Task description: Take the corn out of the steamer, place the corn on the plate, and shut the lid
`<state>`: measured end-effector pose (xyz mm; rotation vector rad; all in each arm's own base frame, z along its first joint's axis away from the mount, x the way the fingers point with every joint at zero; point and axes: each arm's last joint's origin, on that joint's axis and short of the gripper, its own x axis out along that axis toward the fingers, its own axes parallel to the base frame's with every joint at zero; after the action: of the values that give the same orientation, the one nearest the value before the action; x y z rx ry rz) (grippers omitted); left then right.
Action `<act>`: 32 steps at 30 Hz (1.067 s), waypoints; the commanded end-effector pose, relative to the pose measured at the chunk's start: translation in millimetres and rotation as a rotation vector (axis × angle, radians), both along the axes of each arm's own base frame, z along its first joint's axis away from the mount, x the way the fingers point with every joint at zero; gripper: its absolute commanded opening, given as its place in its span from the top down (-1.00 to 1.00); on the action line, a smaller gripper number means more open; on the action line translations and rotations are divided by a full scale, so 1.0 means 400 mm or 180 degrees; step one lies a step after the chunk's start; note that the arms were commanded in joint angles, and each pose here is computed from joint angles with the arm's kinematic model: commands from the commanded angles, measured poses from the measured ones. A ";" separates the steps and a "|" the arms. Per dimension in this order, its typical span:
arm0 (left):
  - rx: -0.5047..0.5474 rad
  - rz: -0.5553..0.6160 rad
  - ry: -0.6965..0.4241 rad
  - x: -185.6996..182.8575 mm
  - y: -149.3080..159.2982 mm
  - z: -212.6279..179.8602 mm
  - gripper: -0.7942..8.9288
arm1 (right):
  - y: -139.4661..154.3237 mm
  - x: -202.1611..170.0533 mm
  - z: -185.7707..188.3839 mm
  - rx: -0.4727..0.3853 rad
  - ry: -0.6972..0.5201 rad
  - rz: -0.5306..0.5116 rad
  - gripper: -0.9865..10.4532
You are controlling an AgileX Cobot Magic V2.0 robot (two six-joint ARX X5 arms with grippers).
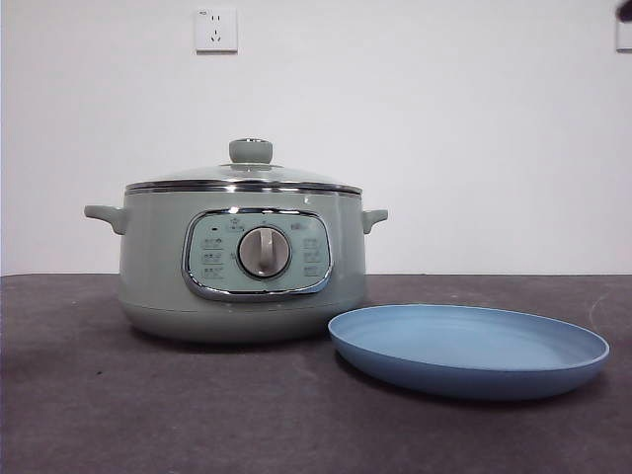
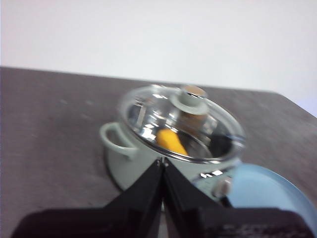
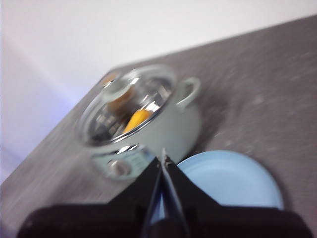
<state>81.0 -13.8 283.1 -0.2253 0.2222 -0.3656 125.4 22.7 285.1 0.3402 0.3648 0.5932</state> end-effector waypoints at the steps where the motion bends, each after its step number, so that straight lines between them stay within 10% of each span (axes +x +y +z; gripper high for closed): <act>1: 0.0014 -0.0245 0.0095 0.017 -0.006 0.026 0.85 | 0.008 0.035 0.051 -0.0209 -0.0014 0.0399 0.85; 10: -0.0051 -0.0891 0.0484 0.085 -0.022 0.104 0.85 | 0.041 0.103 0.143 -0.0560 0.0334 0.1243 0.85; 20: -0.0072 -0.0983 0.0608 0.110 -0.025 0.145 0.80 | 0.061 0.109 0.148 -0.0647 0.0442 0.1427 0.75; 25: -0.0145 -0.0966 0.0645 0.107 -0.025 0.152 -0.24 | 0.061 0.109 0.148 -0.0627 0.0474 0.1404 -0.16; 32: -0.0162 -0.1109 0.0566 0.107 -0.028 0.157 -0.31 | 0.061 0.109 0.148 -0.0613 0.0490 0.1399 -0.27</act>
<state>124.3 -24.8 344.3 -0.2756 0.4472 -0.6916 168.9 46.8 343.6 0.1131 0.6484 0.9558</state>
